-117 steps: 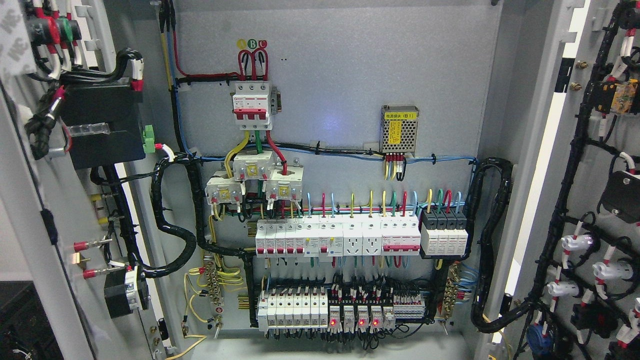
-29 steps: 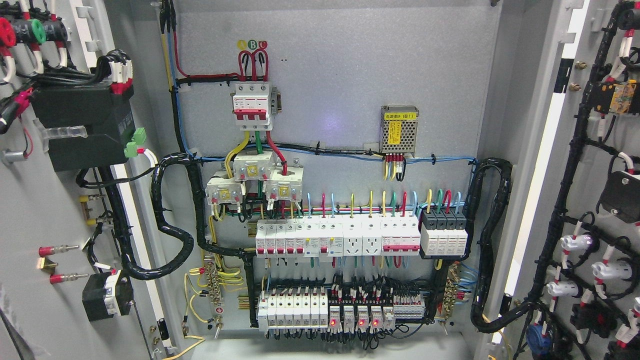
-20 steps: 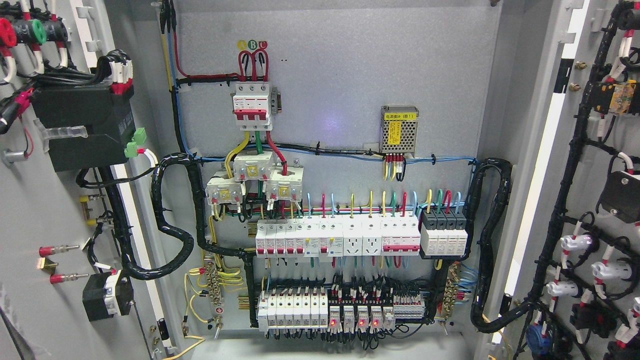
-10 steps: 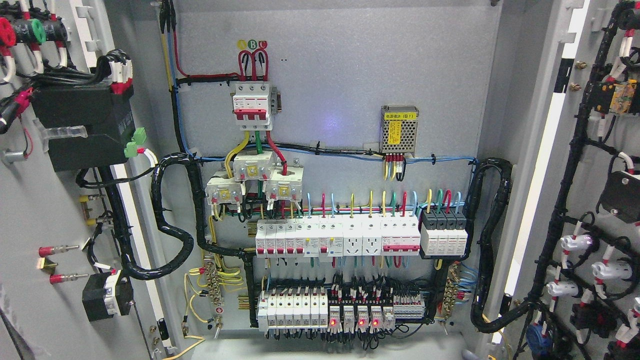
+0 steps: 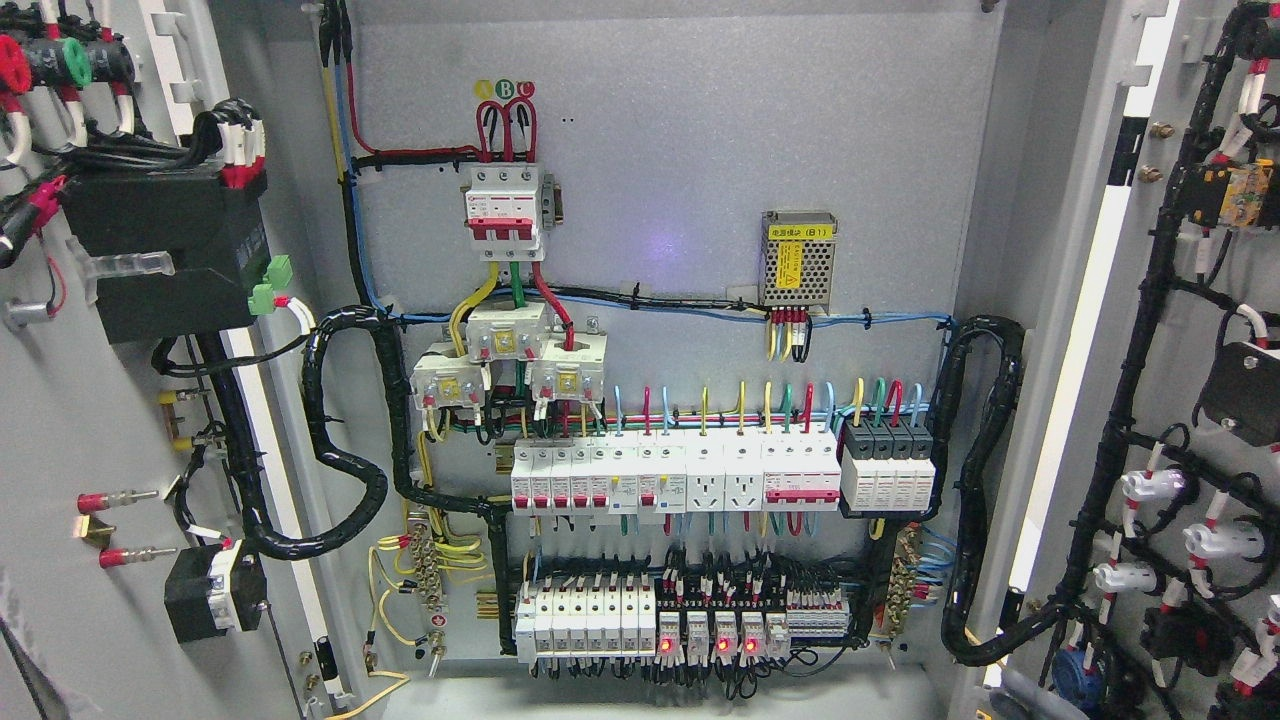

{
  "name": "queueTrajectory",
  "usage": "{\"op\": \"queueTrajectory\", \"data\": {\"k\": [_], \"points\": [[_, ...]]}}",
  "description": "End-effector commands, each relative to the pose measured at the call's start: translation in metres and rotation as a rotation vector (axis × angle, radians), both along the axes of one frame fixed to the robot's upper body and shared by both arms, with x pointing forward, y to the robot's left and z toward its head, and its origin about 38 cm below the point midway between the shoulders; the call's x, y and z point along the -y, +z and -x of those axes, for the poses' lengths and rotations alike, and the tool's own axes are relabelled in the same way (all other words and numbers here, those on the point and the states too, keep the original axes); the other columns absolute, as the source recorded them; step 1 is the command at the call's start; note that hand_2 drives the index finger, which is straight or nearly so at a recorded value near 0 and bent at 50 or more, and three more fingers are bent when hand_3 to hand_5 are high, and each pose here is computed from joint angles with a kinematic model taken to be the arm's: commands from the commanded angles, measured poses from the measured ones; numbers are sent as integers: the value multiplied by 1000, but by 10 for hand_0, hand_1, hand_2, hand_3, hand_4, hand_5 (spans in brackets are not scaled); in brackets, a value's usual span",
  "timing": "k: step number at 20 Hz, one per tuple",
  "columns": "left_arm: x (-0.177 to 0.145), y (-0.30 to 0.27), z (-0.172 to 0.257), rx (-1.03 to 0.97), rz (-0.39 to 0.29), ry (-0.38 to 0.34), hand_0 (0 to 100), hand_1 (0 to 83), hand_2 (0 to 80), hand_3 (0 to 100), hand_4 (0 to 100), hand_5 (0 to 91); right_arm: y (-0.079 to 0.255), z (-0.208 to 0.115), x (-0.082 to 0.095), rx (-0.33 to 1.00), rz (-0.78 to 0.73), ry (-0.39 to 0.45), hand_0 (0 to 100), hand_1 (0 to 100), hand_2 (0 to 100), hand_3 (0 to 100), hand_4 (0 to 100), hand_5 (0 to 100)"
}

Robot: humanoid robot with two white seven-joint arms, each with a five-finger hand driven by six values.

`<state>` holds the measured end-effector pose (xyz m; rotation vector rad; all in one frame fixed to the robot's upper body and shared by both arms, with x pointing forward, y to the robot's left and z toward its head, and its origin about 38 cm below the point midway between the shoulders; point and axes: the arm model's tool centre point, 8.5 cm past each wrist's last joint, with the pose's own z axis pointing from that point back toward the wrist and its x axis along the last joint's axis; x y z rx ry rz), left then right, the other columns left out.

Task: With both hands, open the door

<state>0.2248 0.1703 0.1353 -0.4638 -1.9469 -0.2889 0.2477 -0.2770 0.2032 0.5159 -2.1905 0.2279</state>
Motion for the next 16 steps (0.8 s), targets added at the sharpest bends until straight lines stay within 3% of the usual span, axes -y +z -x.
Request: {"op": "queueTrajectory", "data": {"k": [1, 16], "points": [[-27, 29, -13, 74, 58, 69, 0, 0, 0, 0, 0, 0, 15, -3, 30, 30, 13, -107, 191, 0, 0, 0, 0, 0], [-90, 43, -11, 119, 85, 158, 0, 0, 0, 0, 0, 0, 25, 3, 64, 49, 74, -201, 191, 0, 0, 0, 0, 0]]}}
